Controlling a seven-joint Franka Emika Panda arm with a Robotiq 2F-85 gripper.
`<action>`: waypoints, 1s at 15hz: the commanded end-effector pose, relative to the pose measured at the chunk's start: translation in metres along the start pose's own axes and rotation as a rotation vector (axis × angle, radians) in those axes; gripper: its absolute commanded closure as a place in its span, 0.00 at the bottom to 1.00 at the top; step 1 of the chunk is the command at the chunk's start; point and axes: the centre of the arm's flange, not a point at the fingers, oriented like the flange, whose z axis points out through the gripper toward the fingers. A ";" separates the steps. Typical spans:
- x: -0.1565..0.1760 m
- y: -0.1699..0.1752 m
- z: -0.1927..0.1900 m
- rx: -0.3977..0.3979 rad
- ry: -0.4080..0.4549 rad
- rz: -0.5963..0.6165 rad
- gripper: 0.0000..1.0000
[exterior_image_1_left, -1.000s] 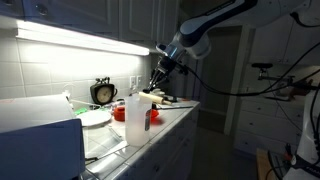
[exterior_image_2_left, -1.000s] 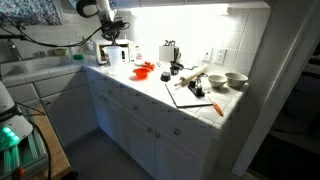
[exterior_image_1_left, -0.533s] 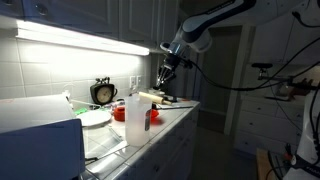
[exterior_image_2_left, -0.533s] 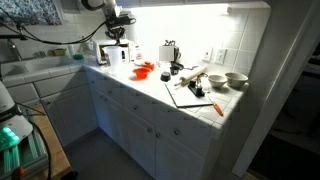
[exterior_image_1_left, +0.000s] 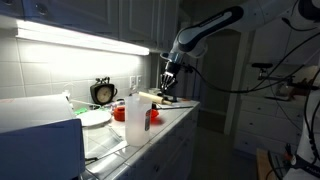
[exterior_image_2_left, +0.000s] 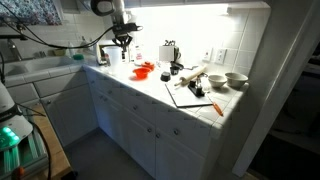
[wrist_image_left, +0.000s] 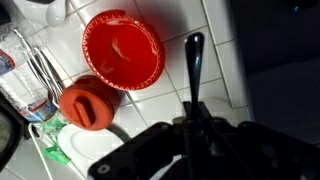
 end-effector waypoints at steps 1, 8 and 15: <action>-0.002 0.033 0.030 -0.023 -0.036 0.057 0.98; -0.008 0.069 0.085 -0.110 -0.088 0.124 0.98; -0.004 0.084 0.127 -0.128 -0.131 0.139 0.98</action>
